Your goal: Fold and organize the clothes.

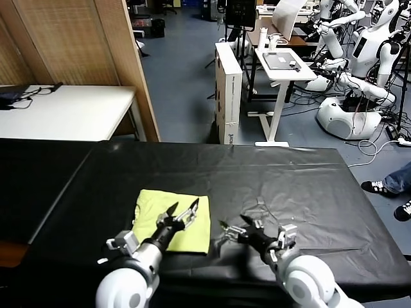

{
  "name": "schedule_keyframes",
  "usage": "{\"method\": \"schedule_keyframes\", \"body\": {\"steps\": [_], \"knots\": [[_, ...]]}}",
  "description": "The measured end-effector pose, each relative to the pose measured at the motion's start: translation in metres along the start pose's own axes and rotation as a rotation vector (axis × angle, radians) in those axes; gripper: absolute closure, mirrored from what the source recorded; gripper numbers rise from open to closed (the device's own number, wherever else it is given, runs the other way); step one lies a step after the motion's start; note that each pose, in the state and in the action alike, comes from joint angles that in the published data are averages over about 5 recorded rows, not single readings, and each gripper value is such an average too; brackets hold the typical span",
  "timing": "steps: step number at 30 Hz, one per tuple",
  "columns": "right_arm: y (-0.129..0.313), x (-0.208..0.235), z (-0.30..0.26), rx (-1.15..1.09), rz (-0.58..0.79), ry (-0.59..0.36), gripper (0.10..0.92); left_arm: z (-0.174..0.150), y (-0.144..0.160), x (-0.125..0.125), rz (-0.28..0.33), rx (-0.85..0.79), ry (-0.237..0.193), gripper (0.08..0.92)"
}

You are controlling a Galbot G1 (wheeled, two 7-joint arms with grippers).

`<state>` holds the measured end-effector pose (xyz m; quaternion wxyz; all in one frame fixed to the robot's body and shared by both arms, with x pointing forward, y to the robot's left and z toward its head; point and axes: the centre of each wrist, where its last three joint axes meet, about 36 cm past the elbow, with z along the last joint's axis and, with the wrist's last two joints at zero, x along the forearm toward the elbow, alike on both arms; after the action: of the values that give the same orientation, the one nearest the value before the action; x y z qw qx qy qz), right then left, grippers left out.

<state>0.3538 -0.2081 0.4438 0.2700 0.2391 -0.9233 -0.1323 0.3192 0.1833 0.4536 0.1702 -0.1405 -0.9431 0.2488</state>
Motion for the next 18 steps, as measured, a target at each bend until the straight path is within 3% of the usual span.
{"method": "schedule_keyframes", "body": {"steps": [11,14,18], "knots": [[0.019,-0.041,0.022,-0.062,-0.067,0.036,0.147,-0.011,0.014,0.021,-0.046,-0.074,-0.020,0.093],[0.019,-0.046,0.027,-0.071,-0.069,0.039,0.265,-0.014,0.015,0.025,-0.051,-0.082,-0.023,0.092],[0.017,-0.050,0.032,-0.080,-0.070,0.042,0.492,-0.014,0.018,0.028,-0.061,-0.092,-0.019,0.092]]}}
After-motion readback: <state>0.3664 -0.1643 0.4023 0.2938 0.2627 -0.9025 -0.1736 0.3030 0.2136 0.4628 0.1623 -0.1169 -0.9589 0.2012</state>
